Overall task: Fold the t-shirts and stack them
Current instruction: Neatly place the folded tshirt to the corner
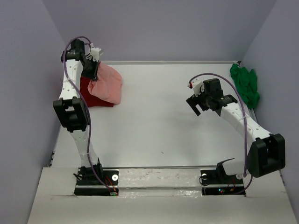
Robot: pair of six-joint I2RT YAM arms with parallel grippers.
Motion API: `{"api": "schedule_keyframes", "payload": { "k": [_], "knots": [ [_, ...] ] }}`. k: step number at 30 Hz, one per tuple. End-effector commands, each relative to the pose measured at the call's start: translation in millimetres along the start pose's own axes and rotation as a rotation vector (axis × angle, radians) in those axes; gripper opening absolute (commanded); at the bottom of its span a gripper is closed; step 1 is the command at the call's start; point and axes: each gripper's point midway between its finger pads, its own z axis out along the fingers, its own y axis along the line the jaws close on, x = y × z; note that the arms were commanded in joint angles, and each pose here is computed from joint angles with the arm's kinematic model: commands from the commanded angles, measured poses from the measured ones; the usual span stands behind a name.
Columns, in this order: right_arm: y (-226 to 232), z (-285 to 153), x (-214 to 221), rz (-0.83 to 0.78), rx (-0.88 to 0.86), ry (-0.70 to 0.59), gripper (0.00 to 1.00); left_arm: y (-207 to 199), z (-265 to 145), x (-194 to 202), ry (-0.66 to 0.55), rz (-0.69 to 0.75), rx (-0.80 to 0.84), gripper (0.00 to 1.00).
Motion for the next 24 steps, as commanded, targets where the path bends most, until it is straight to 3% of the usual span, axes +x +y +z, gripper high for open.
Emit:
{"api": "schedule_keyframes", "payload": {
  "k": [1,24],
  "knots": [
    [-3.2,5.6,-6.4,0.016,0.008,-0.025,1.0,15.7,-30.4,-4.3,-0.038,0.037,-0.056,0.0],
    [-3.2,22.2,9.2,0.008,0.02,0.045,1.0,73.6,-28.4,21.7,0.002,0.016,-0.126,0.0]
  ]
}}
